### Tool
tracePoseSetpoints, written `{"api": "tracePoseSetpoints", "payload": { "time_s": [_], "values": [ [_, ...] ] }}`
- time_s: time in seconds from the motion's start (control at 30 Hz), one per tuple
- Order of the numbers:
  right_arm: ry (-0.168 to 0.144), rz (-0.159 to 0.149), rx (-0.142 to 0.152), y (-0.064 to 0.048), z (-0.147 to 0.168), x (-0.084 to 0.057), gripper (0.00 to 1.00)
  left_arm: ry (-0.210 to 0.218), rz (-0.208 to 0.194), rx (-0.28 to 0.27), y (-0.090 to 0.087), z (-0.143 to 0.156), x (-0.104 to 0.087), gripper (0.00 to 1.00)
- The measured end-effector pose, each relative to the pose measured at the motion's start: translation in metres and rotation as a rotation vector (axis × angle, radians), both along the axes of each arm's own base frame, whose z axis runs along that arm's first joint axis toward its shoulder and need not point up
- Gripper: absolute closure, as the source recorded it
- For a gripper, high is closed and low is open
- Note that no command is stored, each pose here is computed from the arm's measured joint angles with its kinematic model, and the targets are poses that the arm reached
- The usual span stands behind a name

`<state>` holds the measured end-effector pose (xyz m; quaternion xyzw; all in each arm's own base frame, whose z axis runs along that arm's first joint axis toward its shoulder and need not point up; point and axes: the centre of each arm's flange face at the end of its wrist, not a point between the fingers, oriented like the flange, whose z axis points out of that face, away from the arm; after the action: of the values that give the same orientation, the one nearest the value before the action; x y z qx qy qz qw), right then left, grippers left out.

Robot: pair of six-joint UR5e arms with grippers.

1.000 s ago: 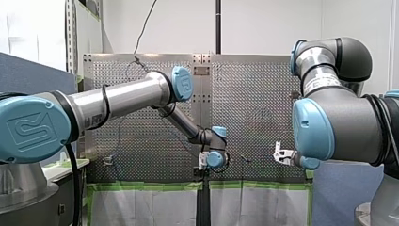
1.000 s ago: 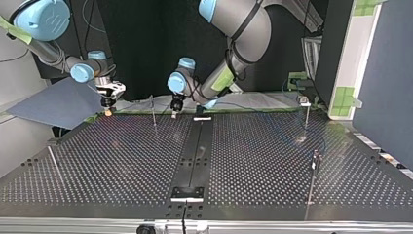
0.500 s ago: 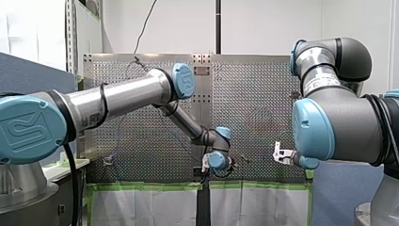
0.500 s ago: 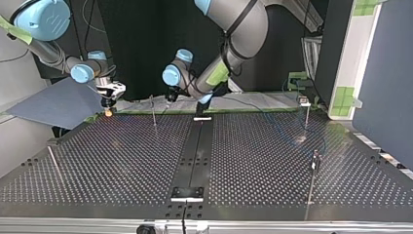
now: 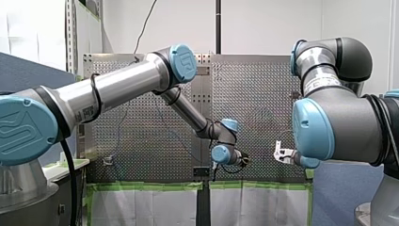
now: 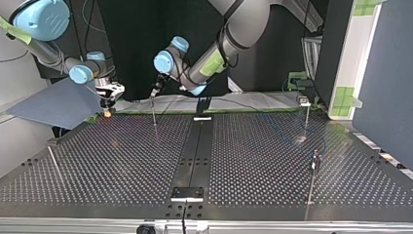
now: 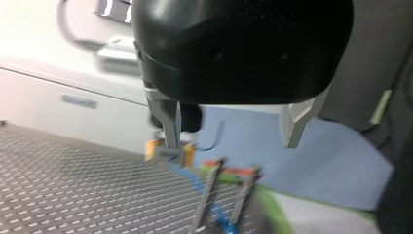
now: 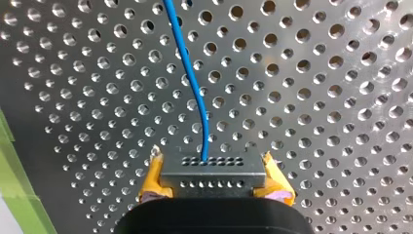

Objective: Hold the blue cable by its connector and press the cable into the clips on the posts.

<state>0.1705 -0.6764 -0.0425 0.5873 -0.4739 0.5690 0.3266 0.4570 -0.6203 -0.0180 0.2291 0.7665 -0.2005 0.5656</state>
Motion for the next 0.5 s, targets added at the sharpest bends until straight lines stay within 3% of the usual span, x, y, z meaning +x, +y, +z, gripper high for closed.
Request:
{"api": "tracePoseSetpoints", "payload": {
  "time_s": [0.23,0.5],
  "values": [
    [-0.003,0.015,0.017,0.001,0.000,0.003,1.00,0.014,0.013,0.058,0.000,-0.007,-0.019,0.01],
    [-0.004,0.020,0.022,0.002,-0.002,0.004,1.00,-0.026,0.054,0.014,-0.006,-0.004,-0.020,0.01]
  ]
}}
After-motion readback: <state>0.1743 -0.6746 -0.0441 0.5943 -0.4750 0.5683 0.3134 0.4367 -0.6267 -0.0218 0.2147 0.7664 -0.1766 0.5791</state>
